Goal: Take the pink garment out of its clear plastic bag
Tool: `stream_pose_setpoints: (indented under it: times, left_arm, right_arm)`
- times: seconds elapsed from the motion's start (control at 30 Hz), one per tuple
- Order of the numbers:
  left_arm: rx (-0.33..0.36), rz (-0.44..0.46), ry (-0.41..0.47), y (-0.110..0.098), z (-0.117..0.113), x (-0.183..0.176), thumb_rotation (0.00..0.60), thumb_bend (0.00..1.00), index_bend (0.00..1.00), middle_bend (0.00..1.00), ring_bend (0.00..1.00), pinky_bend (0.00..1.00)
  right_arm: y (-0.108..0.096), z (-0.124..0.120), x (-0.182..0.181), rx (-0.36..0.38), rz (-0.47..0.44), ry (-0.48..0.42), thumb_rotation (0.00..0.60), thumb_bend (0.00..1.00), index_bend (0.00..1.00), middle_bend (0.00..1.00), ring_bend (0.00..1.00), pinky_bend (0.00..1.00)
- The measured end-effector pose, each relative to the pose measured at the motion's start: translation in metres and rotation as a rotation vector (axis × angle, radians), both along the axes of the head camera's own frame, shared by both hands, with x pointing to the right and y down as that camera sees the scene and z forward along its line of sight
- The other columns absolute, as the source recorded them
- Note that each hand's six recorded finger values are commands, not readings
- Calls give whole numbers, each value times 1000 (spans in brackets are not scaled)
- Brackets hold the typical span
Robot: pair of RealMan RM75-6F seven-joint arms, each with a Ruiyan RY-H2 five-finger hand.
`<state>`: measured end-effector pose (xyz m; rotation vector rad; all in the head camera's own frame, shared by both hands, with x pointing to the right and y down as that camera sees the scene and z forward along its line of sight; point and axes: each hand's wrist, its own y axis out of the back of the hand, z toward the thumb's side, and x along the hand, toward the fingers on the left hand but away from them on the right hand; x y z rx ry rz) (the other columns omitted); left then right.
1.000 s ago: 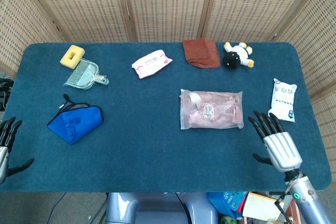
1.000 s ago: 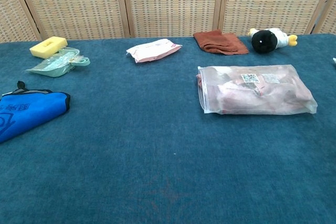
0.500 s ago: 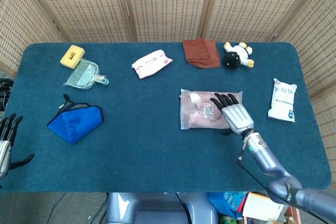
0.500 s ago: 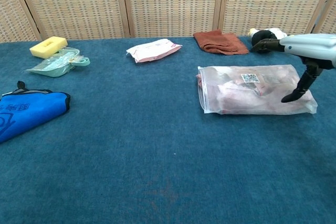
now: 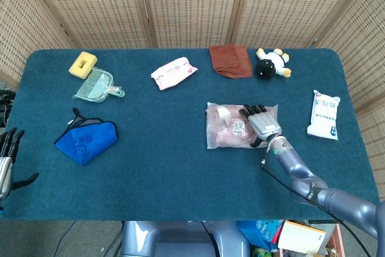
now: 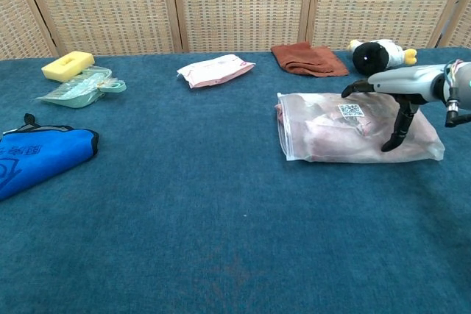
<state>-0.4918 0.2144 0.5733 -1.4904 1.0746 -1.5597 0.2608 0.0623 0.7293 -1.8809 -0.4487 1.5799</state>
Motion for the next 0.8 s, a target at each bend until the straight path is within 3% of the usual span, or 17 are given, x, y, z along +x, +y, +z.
stream_pose_setpoints:
  times: [0.2,0.27,0.33,0.37,0.43,0.53,0.6,0.67,0.8]
  left_arm:
    - [4,7,1,-2,4,2,600,48,0,0,0,0]
    - [4,7,1,-2,4,2,600,50,0,0,0,0]
    - [4,4,-1,-2,5,1,600,52,0,0,0,0]
    - [3,3,-2,-2,5,0,600,52,0,0,0,0]
    - [2,0,-3,-3,6,0,600,52,0,0,0,0]
    - [-1,-1,-5,-3,7,0,600,53,0,0,0,0]
    - [-2,0,-7,-2,8,0,600,54,0,0,0,0]
    - [-5,0,-8,-2,10,1,600,54,0,0,0,0]
    - [-9,3,-9,-2,11,2,600,56,0,0,0,0]
  right_arm:
    - [-4,8,2,-2,-9,35,600,0,0,4,1,29]
    - [-5,10,2,10,-10,45,600,0,0,69,82,148]
    - [-7,13,4,31,-11,60,600,41,16,220,287,357]
    - [-8,14,4,41,-10,65,600,95,41,266,350,421]
    - [-8,16,5,55,-12,74,600,397,178,379,486,573]
    - [-6,17,6,58,-20,69,600,778,378,501,585,685]
    - [-4,16,5,62,-27,52,600,917,459,555,624,729]
    - [-2,14,4,71,-33,30,600,986,495,581,643,745]
    - [2,7,0,82,-37,-40,600,1000,505,590,649,745]
